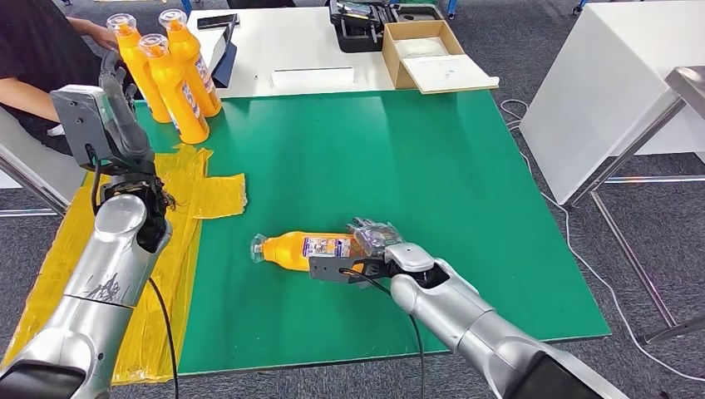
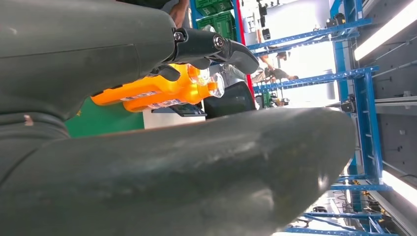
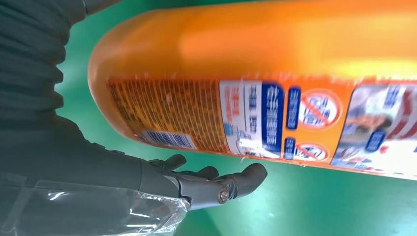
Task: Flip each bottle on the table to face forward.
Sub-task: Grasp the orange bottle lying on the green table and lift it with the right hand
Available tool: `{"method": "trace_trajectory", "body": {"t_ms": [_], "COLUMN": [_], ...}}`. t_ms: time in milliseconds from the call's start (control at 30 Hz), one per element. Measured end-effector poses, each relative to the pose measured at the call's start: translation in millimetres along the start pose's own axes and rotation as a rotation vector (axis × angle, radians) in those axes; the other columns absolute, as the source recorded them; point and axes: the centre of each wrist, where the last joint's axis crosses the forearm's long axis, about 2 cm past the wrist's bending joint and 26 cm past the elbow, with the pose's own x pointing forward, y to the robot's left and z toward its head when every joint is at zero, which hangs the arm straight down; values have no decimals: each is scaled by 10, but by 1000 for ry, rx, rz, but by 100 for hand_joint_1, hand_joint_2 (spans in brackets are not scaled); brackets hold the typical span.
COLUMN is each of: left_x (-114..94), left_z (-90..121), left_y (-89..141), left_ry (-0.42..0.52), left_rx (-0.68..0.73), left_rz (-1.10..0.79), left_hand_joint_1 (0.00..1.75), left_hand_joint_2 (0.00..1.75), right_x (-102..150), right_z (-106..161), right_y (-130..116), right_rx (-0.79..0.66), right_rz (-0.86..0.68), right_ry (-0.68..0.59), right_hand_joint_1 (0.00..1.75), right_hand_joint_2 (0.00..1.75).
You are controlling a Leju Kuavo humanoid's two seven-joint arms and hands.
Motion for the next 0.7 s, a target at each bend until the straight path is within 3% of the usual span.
{"method": "trace_trajectory", "body": {"t_ms": [433,567,700], "left_x": [0,0,0], "left_z": [0,0,0], "left_y": [0,-1,-2], "left_ry": [5,12,14], "left_rx": [0,0,9], "left_rz": [0,5,16], "left_hand_joint_1": [0,0,0], "left_hand_joint_2": [0,0,0], "right_x": [41,58,69], "right_z": [3,8,13], "right_y": [31,75,136], "right_rx": [11,44,66], "right_rz": [18,55,90], "right_ry": [10,23,21], "right_hand_joint_1": [0,175,175], "right_hand_joint_2": [175,175,175]}}
